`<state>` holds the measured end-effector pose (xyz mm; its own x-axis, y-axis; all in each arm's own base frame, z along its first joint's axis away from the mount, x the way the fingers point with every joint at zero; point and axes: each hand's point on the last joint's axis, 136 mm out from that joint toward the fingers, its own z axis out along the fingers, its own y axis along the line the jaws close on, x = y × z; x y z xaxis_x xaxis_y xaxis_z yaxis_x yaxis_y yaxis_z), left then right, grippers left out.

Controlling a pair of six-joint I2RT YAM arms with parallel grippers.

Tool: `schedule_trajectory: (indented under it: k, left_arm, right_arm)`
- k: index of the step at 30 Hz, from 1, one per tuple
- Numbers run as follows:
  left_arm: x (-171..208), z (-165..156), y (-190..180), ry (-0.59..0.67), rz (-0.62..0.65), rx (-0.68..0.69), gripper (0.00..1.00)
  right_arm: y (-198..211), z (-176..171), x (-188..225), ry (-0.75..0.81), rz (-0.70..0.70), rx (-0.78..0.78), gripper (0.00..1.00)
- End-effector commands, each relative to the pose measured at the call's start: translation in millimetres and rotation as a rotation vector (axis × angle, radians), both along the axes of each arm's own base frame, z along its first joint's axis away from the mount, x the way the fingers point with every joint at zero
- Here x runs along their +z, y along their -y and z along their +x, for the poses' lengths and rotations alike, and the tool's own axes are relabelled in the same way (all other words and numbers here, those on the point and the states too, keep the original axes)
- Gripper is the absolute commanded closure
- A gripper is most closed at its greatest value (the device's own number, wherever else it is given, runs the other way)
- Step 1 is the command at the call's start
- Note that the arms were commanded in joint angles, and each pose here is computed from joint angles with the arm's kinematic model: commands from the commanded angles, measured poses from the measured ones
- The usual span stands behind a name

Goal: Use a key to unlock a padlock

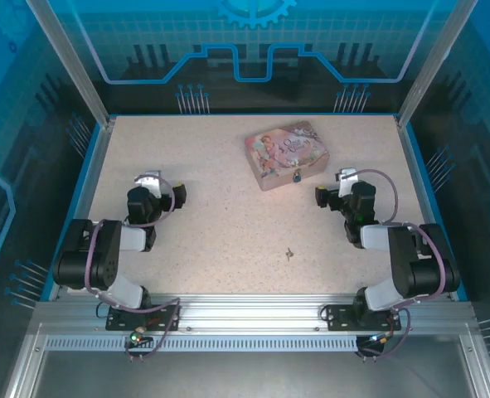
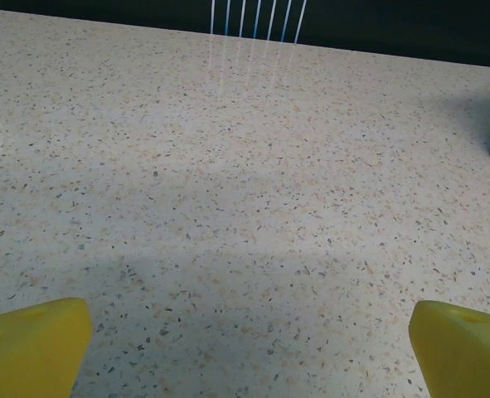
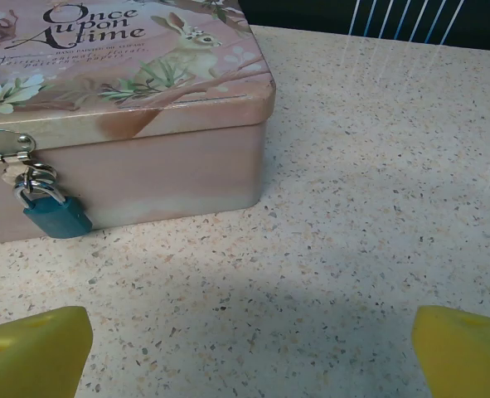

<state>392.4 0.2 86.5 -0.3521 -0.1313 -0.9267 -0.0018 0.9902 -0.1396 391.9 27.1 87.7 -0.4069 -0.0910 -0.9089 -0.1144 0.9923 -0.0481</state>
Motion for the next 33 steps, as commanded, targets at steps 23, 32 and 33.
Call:
schedule_trajectory:
  k: [23,32,33]
  left_arm:
    - [10,1,-6,0.045,0.01,0.047,0.01]
    - [52,-14,-12,0.086,0.01,0.082,0.01]
    - [60,-15,-14,0.079,-0.009,0.095,0.01]
  right_arm:
    - [2,6,7,0.017,0.007,-0.013,0.0]
    - [27,-7,56,-0.13,0.051,-0.121,0.0]
    - [26,-9,60,-0.141,0.063,-0.114,0.0]
